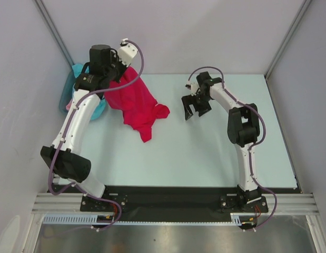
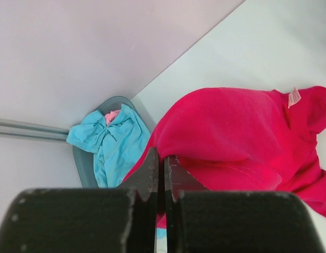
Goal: Fold and stack the t-shirts
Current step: Move the tshirt to the center of the board
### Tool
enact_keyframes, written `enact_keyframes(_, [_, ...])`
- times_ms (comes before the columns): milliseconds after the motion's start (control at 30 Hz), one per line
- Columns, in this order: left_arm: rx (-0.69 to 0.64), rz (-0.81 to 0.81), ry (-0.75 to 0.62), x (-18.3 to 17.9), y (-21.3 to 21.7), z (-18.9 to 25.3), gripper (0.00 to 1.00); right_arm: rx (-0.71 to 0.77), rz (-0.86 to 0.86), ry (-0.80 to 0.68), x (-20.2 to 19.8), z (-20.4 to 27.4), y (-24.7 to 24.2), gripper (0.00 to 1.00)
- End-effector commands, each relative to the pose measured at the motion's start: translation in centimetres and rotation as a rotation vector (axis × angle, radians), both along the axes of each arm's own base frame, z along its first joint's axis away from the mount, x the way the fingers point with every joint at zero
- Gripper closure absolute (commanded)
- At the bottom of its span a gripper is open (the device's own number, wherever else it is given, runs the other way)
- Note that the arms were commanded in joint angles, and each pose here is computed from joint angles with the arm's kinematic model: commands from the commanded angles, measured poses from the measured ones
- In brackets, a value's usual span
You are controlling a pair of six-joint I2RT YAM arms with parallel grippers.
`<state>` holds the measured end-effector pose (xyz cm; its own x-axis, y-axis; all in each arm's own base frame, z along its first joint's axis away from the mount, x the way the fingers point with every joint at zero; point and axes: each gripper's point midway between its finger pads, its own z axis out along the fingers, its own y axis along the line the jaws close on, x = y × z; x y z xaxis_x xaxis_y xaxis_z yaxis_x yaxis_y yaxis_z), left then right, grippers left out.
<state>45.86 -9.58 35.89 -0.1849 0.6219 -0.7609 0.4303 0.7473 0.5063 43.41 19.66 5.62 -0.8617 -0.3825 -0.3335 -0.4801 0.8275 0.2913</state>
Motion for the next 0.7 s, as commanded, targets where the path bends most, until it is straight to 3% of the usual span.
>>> enact_keyframes(0, [-0.101,0.054,-0.213,0.9,0.0,7.4,1.00,0.034,0.022,-0.028,1.1,1.4,1.6,0.03])
enact_keyframes(100, [-0.090,0.081,-0.275,2.2,-0.3,9.5,1.00,0.053,0.039,-0.023,1.0,1.5,2.5,0.01])
enact_keyframes(233, [-0.059,0.095,-0.247,3.1,-1.4,8.7,1.00,0.048,0.076,-0.065,0.6,2.6,3.6,0.02])
enact_keyframes(367, [-0.011,0.102,-0.191,3.9,-2.1,6.2,1.00,0.026,0.143,-0.272,1.2,5.3,5.5,0.04])
enact_keyframes(467, [-0.010,0.102,-0.145,4.3,-2.7,4.5,1.00,-0.118,0.196,-0.465,1.5,6.7,6.0,0.04])
enact_keyframes(667, [-0.011,0.172,-0.023,5.9,-3.1,-0.7,1.00,-0.303,0.311,-0.692,0.8,8.3,8.1,0.03])
